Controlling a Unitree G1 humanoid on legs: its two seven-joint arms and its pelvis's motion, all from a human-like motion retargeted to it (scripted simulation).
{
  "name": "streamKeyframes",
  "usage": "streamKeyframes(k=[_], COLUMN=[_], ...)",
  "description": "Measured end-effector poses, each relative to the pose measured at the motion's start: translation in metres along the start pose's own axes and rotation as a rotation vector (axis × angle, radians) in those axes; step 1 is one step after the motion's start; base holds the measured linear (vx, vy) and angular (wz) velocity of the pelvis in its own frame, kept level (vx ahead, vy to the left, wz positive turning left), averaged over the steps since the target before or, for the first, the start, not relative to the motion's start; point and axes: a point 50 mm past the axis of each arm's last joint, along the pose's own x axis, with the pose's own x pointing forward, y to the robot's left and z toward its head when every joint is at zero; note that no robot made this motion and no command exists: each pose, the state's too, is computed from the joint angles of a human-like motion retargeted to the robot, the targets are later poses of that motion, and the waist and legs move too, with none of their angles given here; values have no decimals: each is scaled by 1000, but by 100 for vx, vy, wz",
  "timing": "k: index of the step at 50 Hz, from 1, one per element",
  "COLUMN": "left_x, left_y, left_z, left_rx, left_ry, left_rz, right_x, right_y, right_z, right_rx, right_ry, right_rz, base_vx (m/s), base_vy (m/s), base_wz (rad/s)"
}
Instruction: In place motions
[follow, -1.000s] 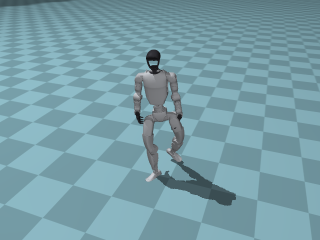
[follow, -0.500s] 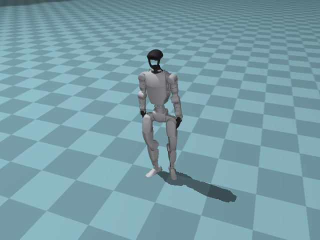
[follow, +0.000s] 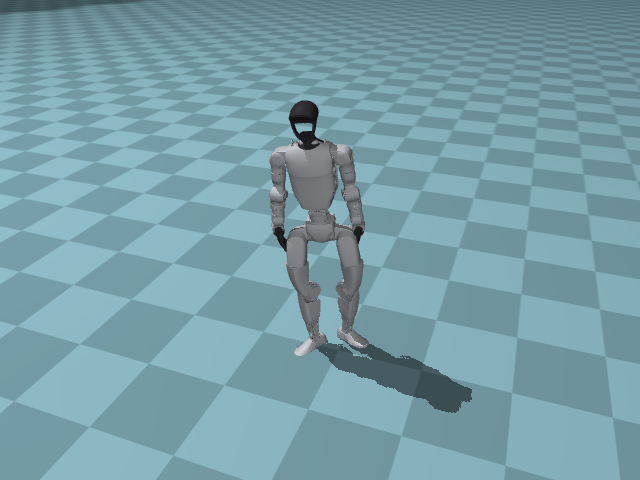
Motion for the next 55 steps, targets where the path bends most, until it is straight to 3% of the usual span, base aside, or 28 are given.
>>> streamKeyframes(k=[8,15,32,39,48,55], left_x=[-3,-2,-2,-9,-21,-14], left_y=[11,12,3,18,40,24], left_z=[0,-9,0,4,23,24], left_rx=[64,-26,17,15,4,-32], left_ry=[10,8,32,39,-11,-42], left_rz=[70,72,54,103,156,112], right_x=[4,7,0,2,5,3], right_y=[9,20,-13,0,17,6], right_z=[-14,-29,-21,-11,3,6], right_rx=[6,49,121,146,-46,-169], right_ry=[41,85,-1,-28,-71,-51], right_rz=[26,54,-43,6,27,-35], base_vx=[-7,3,3,2,7,6], base_vy=[11,23,38,16,1,2], base_wz=[179,125,100,183,163,50])
